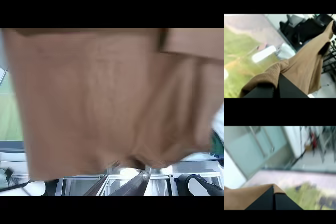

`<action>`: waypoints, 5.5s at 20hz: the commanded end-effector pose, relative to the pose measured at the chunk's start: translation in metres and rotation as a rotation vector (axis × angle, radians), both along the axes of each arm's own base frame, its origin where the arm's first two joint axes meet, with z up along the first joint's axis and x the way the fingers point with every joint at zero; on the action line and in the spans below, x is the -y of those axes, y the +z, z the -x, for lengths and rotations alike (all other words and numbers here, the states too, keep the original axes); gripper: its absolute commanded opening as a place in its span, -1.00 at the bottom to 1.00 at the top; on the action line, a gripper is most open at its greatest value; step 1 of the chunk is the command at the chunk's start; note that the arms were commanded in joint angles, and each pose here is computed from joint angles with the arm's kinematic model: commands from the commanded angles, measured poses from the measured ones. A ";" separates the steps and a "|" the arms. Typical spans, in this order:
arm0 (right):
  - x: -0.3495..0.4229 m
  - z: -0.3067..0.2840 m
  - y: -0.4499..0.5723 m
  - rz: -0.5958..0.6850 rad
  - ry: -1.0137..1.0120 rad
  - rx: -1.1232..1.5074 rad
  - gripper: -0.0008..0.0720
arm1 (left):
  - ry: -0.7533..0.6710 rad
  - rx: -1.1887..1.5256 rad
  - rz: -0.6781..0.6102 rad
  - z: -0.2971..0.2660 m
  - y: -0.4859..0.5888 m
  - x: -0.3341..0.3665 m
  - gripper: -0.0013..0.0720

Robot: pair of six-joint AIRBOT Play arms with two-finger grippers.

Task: Fold the shirts.

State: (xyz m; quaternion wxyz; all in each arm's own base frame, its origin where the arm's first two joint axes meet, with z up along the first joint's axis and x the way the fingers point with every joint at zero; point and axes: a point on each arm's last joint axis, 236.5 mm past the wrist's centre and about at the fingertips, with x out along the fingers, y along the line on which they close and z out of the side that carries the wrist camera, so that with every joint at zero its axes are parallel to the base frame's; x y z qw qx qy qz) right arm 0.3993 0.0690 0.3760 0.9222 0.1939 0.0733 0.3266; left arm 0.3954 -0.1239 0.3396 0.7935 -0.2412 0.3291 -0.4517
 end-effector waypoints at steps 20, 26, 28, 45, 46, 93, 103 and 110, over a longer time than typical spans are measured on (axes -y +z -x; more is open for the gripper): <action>0.009 -0.059 -0.336 -0.066 0.045 -0.887 0.02 | -0.034 -0.823 0.122 -0.062 -0.320 -0.109 -0.16; 0.018 0.049 -0.385 -0.129 -0.104 -0.989 0.02 | 0.191 -1.259 -0.111 0.108 -0.414 -0.158 -0.05; 0.013 0.066 -0.382 -0.121 -0.125 -0.962 0.02 | 0.296 -1.255 -0.076 0.120 -0.425 -0.169 -0.05; 0.003 0.077 -0.342 -0.094 -0.099 -0.849 0.02 | 0.047 -1.256 -0.137 0.121 -0.455 -0.116 0.34; 0.003 0.078 -0.343 -0.090 -0.099 -0.851 0.02 | 0.018 -1.267 -0.140 0.123 -0.456 -0.109 0.14; -0.028 0.157 -0.085 -0.606 0.316 -0.011 -0.93 | -0.173 -0.115 0.223 0.093 -0.125 -0.026 -0.90; -0.041 0.231 0.153 0.008 -0.063 0.762 -0.94 | 0.176 0.809 -0.537 0.202 0.116 0.011 -0.90; 0.033 0.113 0.058 0.072 -0.131 0.287 -0.94 | 0.178 0.366 -0.490 0.059 0.022 -0.063 -0.90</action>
